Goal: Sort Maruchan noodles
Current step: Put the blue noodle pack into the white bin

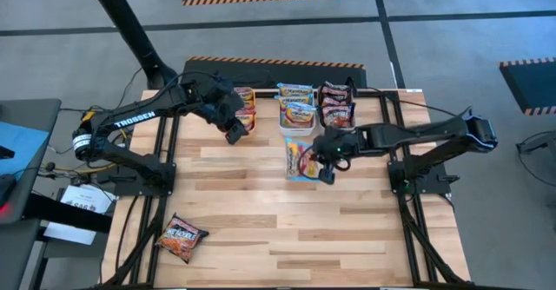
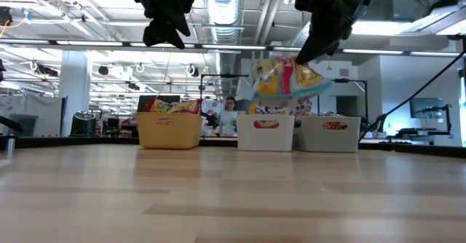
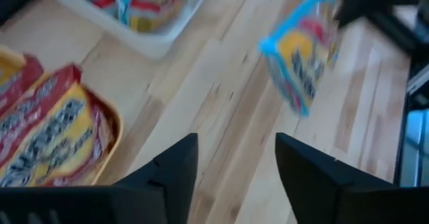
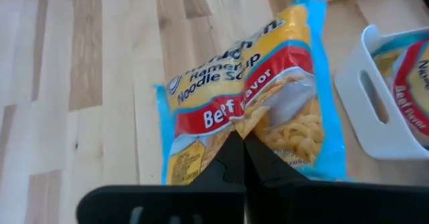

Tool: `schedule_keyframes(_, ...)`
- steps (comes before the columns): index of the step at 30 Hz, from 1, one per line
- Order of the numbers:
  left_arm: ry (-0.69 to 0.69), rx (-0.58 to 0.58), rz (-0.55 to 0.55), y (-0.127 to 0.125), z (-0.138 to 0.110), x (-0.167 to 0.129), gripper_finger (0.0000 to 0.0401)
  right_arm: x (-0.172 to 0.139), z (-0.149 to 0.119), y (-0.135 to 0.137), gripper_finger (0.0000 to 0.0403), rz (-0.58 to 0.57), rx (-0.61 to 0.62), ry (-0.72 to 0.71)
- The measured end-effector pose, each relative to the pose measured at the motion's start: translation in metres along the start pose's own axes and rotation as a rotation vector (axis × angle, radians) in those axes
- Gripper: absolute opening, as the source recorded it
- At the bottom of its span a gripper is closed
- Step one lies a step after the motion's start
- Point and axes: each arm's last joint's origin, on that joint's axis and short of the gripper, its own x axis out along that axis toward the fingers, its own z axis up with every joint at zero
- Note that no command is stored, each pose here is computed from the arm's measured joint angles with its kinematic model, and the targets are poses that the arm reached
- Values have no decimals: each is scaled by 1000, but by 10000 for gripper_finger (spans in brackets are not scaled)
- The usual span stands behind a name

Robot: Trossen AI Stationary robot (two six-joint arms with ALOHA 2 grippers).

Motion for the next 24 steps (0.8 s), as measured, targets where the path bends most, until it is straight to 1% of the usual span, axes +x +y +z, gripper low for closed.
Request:
schedule_keyframes(3, -64, -40, -30, -2, 7, 0, 203, 3, 0, 7, 3, 16, -9, -56)
schedule_keyframes(6, -68, -81, -99, -5, 9, 0, 213, 2, 3, 13, 3, 3, -1, -115)
schedule_keyframes(9, -59, -68, -155, -10, 8, 0, 214, 0, 8, 20, 3, -14, -3, -193)
schedule_keyframes(18, -56, -49, -190, -22, 6, 3, 215, -8, 24, 34, 3, 6, -5, -394)
schedule_keyframes(22, -46, -21, -278, -28, 6, 2, 215, -10, 28, 36, 3, 15, -12, -451)
schedule_keyframes(24, -59, 0, -300, -32, 7, 3, 215, -11, 30, 36, 3, 16, -12, -471)
